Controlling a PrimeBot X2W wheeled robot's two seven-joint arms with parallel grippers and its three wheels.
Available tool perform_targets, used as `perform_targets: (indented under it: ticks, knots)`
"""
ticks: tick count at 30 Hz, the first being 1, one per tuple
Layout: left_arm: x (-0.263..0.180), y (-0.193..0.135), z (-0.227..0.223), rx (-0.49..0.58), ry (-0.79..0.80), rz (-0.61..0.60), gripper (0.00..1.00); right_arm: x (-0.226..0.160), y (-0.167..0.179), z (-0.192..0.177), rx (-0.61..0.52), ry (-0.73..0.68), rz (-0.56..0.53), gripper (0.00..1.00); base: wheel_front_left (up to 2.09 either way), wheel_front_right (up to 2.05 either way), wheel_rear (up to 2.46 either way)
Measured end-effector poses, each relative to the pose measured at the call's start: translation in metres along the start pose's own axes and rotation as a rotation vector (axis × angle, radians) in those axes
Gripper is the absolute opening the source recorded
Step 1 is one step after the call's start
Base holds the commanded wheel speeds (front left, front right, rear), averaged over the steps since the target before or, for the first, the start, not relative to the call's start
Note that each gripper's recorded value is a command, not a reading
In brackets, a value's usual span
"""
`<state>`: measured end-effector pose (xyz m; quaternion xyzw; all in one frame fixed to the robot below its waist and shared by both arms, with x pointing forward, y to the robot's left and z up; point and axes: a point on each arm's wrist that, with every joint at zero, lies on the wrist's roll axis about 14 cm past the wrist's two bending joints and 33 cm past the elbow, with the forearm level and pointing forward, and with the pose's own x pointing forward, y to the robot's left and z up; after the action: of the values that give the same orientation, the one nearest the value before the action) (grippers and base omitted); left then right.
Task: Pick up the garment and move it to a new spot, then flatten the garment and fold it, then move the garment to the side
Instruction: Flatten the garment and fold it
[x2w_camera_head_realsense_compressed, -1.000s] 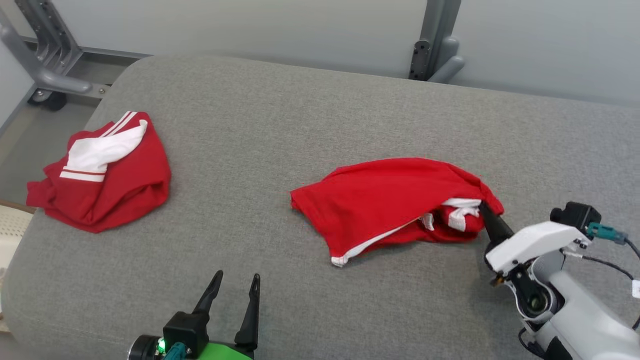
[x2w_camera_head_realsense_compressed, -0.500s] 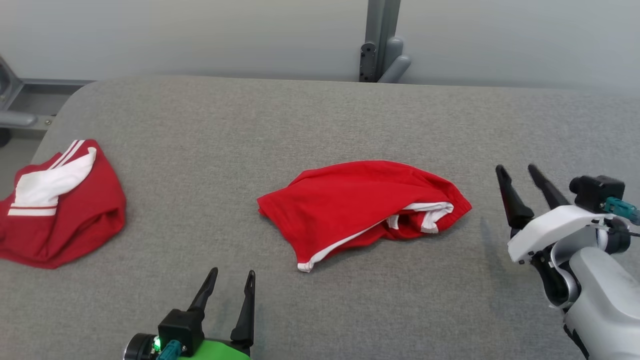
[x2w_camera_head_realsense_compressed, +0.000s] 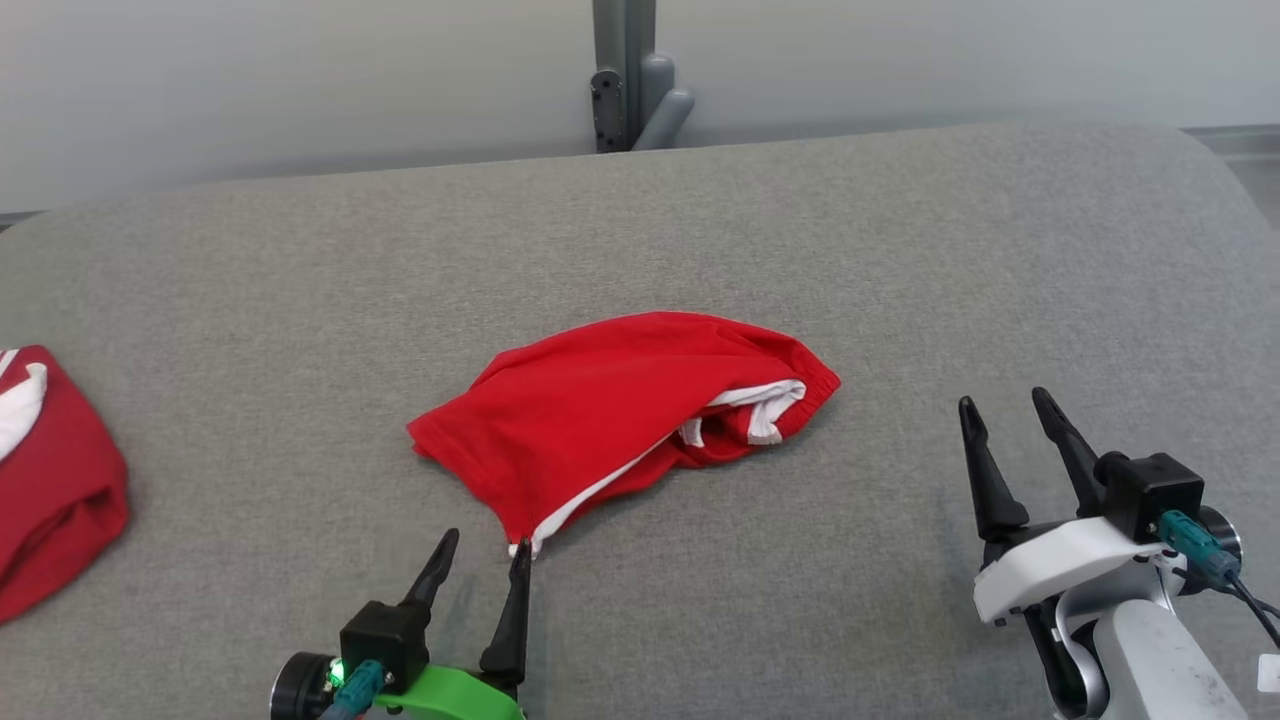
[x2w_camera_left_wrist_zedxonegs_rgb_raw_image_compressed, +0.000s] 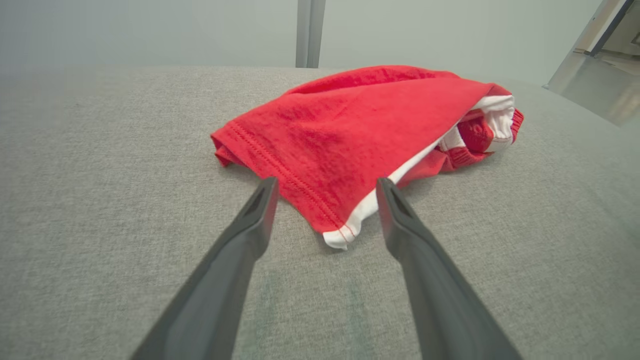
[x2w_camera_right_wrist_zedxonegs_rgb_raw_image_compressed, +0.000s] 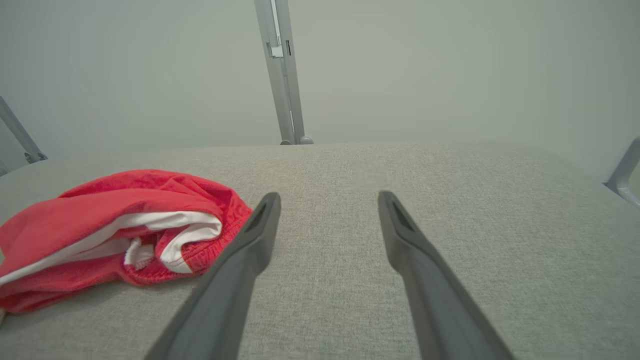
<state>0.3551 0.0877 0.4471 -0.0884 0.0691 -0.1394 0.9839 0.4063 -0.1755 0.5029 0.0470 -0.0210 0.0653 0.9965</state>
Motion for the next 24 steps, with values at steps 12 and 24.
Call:
perform_targets:
  ticks: [12,24]
  knots:
    - [0.023,-0.018,-0.046,-0.002,0.152,-0.071,1.00,-0.023,-0.029,-0.025,-0.012,0.078,-0.093,1.00,0.00,0.00,0.00]
    - [0.033,-0.015,-0.027,0.028,0.089,-0.064,0.00,-0.021,-0.029,-0.031,0.002,0.093,-0.096,1.00,0.00,0.00,0.00]
